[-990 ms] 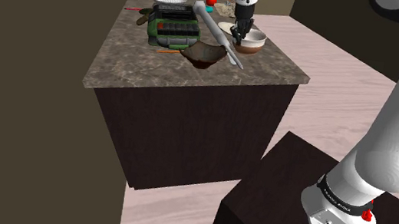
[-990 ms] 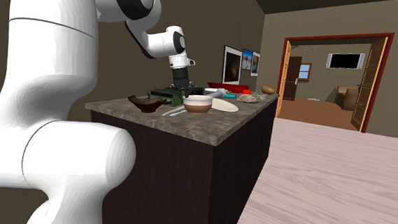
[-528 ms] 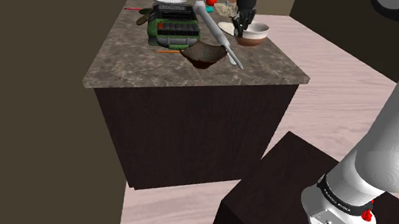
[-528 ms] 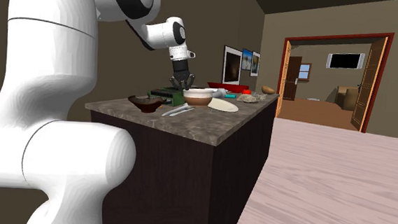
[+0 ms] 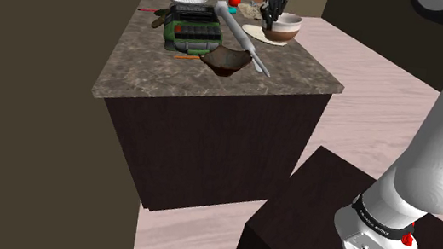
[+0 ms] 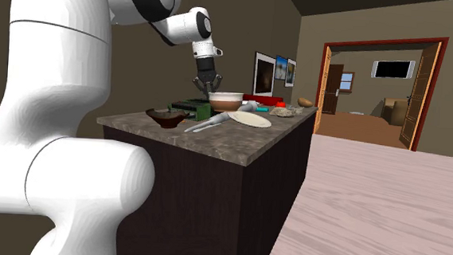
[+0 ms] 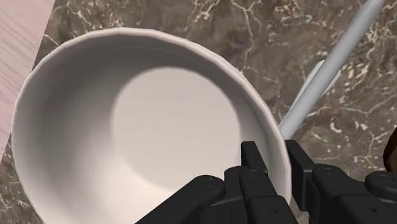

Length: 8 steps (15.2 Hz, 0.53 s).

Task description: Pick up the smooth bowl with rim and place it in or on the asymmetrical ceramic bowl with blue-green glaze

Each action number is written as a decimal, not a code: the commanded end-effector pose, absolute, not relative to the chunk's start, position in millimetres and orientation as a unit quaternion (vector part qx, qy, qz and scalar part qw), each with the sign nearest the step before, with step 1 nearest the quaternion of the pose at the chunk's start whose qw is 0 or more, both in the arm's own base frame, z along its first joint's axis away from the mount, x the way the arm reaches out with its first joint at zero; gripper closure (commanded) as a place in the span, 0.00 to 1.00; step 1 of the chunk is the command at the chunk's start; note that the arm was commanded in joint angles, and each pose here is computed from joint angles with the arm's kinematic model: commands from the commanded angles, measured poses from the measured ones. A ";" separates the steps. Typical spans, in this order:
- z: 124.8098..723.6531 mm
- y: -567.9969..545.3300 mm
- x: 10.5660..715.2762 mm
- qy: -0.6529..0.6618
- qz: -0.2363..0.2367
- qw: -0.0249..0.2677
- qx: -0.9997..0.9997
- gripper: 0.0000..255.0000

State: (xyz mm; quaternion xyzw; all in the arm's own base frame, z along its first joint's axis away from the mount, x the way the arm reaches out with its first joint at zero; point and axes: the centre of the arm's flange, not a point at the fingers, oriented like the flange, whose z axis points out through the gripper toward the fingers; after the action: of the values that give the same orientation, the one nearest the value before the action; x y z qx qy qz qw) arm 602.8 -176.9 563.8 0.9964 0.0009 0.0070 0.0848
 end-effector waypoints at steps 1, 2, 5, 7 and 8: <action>574.7 -177.2 602.8 0.001 0.007 0.085 0.996 1.00; 580.0 -177.2 602.8 0.001 0.007 0.085 0.996 1.00; 595.8 -177.2 602.8 0.001 0.007 0.085 0.996 1.00; 606.4 -177.2 602.8 0.001 0.007 0.085 0.996 1.00; 611.6 -177.2 602.8 0.001 0.007 0.085 0.996 1.00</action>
State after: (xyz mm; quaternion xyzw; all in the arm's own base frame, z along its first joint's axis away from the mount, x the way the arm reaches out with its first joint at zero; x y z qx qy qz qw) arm 603.3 -178.1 605.5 0.9964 0.0009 0.0070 0.0848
